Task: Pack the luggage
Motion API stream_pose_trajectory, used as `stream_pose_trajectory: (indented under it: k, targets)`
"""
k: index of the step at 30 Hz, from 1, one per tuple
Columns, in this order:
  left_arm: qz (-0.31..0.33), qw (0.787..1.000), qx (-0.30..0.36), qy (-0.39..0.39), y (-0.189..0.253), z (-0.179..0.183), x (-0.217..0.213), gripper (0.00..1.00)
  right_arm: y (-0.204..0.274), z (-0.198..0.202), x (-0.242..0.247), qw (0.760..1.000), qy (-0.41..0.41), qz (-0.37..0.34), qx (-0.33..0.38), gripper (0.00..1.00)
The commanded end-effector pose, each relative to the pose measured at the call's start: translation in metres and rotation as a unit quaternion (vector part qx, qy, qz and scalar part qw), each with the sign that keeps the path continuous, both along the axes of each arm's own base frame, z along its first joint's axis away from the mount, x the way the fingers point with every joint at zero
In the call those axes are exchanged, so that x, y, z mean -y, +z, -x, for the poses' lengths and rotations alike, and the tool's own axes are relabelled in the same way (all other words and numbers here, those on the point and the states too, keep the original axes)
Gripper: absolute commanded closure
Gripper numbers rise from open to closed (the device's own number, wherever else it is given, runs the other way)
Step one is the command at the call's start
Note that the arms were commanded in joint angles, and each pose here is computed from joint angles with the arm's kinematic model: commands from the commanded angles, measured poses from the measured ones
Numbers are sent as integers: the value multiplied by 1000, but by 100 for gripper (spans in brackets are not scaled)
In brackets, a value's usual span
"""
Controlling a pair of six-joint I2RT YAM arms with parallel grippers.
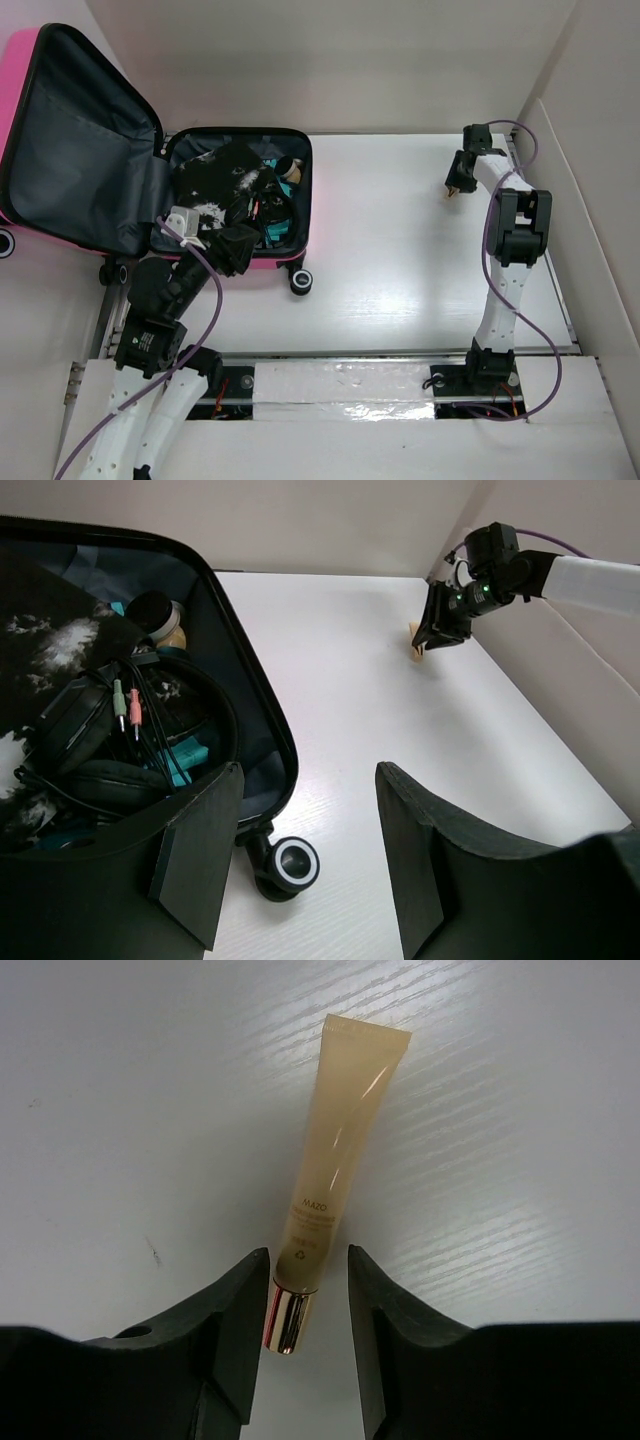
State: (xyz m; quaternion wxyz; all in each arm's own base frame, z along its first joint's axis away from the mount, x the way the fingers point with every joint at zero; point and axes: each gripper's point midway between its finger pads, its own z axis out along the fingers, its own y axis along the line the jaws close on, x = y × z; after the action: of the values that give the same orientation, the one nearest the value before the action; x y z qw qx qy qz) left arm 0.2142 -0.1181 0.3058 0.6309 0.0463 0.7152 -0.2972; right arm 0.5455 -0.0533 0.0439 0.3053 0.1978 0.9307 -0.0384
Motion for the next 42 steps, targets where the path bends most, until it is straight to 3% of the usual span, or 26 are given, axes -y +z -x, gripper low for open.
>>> stream_pose_trajectory:
  k: [1,9,14,18,21,27,32,39,42]
  targets:
    - [13,999,41,-5,26,6,1,47,7,-3,-4,1000,11,5,0,59]
    - [15,999,43,-5,28,7,0,47,5,3,-14,1000,25,8,-14,53]
    - [15,999,45,-2,28,8,-1,47,4,5,-14,999,27,8,-17,67]
    - [15,999,45,-1,29,7,-1,47,3,6,-18,999,31,0,-13,73]
    - [15,999,45,-1,29,7,-1,47,13,6,-24,999,35,-16,1,74]
    - [14,999,40,-2,26,5,0,47,80,0,-55,992,83,-55,84,75]
    - [12,999,34,1,23,2,0,47,137,8,-136,967,176,-93,157,75]
    - [12,1000,25,2,19,-3,1,47,217,48,-317,877,358,-212,242,74]
    - [11,1000,20,13,17,-9,-3,48,217,70,-395,842,416,-256,228,74]
